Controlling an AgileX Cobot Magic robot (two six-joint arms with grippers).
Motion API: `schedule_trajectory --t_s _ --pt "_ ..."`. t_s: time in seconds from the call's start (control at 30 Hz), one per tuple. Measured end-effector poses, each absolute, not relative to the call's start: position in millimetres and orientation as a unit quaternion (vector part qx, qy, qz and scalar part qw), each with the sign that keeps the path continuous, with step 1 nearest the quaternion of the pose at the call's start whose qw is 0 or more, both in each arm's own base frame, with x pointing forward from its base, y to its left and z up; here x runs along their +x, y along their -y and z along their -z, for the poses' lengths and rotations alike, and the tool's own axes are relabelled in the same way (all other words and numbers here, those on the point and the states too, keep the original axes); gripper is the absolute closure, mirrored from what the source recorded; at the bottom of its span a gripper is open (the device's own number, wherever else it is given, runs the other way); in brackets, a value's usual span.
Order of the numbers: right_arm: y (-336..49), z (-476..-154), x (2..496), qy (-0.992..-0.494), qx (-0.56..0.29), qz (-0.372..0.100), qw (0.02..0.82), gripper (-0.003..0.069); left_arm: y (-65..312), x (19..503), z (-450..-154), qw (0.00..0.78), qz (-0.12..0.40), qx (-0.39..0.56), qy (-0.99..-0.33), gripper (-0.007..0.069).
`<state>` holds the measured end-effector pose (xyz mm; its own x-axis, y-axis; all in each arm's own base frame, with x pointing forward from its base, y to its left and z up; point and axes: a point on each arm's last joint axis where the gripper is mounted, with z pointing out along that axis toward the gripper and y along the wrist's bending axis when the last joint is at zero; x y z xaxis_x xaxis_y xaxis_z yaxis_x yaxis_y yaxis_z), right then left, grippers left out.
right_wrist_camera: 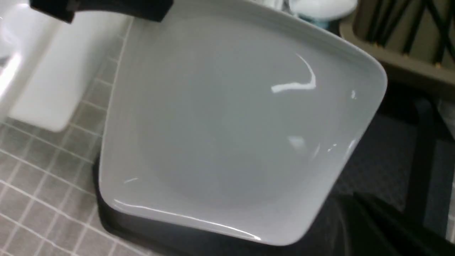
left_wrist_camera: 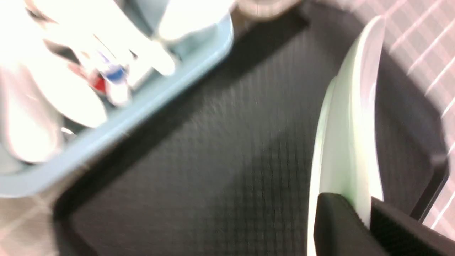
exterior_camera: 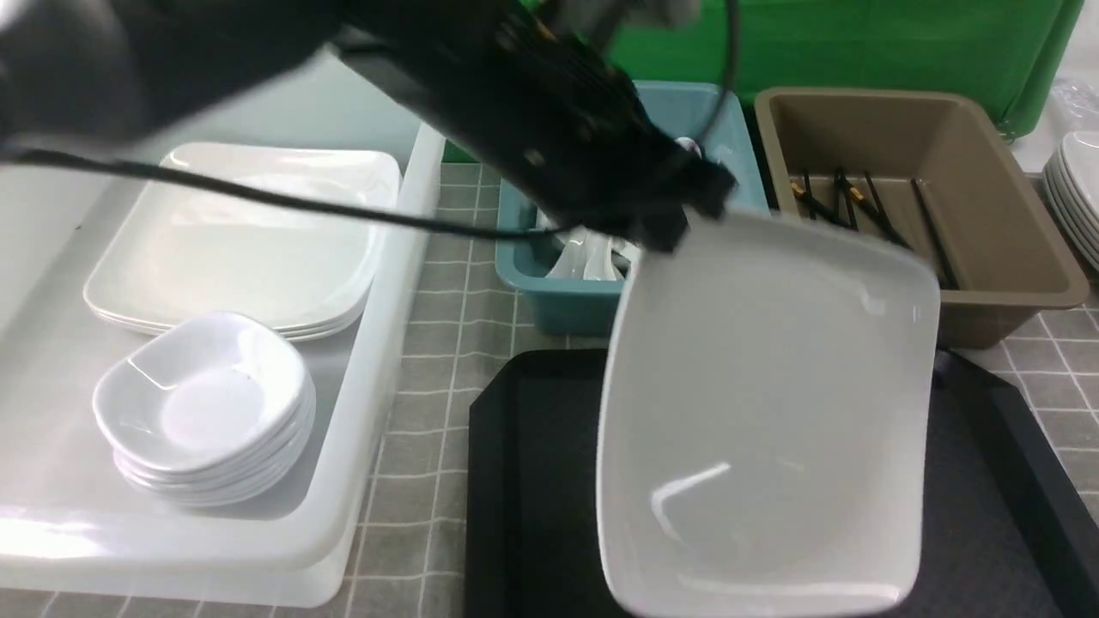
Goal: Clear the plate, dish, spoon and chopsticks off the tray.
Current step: Use the left arm to put the plate into the large storage box on the left
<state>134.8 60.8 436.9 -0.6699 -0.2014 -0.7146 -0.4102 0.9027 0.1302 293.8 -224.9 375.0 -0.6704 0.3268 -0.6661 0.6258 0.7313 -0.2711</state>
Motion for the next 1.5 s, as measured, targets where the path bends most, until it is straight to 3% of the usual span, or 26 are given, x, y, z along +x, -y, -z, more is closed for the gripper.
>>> schedule_trajectory --t_s 0.17,0.33,0.63,0.8,0.97,1.07,1.3,1.5 --pt "-70 -451 143 -0.891 -0.189 -0.169 0.377 0.0630 163 296 -420 0.371 0.266 0.192 -0.869 0.0597" --pt "-81 -443 163 -0.899 -0.199 -0.185 0.344 0.0630 99 306 -440 0.416 0.261 0.107 -0.865 0.0597" --pt "-91 -438 176 -0.895 -0.204 -0.215 0.333 0.0630 -34 318 -446 0.481 0.230 -0.072 -0.843 0.0596" --pt "-113 -445 191 -0.871 -0.259 -0.240 0.341 0.0631 -81 322 -439 0.498 0.218 -0.132 -0.829 0.0596" --pt "-153 -448 209 -0.848 -0.317 -0.254 0.340 0.0631 -106 333 -411 0.490 0.207 -0.182 -0.827 0.0596" --pt "-192 -451 222 -0.828 -0.372 -0.250 0.338 0.0631 -122 341 -370 0.478 0.202 -0.240 -0.820 0.0596" --pt "-250 -451 243 -0.803 -0.419 -0.246 0.344 0.0631 -132 338 -301 0.462 0.199 -0.345 -0.792 0.0596" --pt "-285 -433 248 -0.797 -0.441 -0.252 0.326 0.0631 -128 346 -268 0.438 0.208 -0.357 -0.798 0.0596"
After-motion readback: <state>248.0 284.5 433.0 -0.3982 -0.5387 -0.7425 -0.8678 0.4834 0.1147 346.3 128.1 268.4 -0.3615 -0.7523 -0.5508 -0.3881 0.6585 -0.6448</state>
